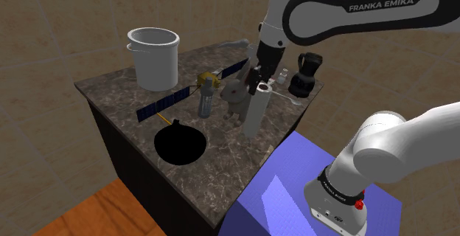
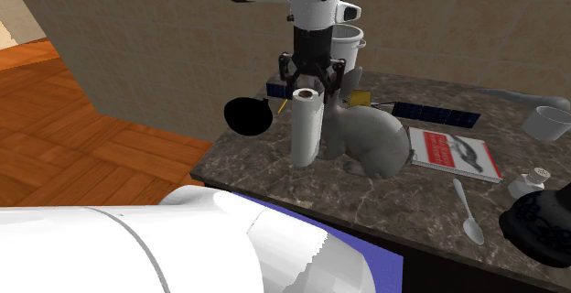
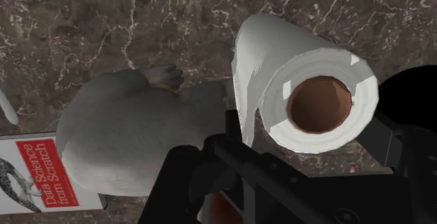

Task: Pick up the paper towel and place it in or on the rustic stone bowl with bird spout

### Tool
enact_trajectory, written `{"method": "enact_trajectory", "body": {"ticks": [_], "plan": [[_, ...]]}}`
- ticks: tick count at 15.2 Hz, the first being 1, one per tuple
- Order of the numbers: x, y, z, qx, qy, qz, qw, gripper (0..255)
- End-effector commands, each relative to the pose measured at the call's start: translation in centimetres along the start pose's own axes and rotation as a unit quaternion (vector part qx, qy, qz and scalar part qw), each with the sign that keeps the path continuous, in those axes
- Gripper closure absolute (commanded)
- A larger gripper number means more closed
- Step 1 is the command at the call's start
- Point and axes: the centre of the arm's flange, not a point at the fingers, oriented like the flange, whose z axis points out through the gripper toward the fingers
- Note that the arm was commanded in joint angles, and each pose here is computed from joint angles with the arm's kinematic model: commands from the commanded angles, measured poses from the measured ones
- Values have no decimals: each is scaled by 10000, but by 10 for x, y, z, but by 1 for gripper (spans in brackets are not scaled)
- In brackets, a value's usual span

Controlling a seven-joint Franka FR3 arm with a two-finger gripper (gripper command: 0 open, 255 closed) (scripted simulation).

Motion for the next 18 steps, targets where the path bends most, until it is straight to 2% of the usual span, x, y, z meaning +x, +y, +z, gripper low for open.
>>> {"method": "enact_trajectory", "body": {"ticks": [1, 9, 10, 11, 14, 18], "plan": [[0, 0, -11, 0, -3, 0, 10000, 255], [1, 0, -53, 0, -3, 0, 10000, 255], [1, 1, -48, 0, -1, 0, 10000, 255], [1, 1, -48, 0, -1, 0, 10000, 0], [-20, 20, -18, 272, -92, -285, 9992, 0], [-46, 46, 22, 633, -213, -663, 9956, 0]]}}
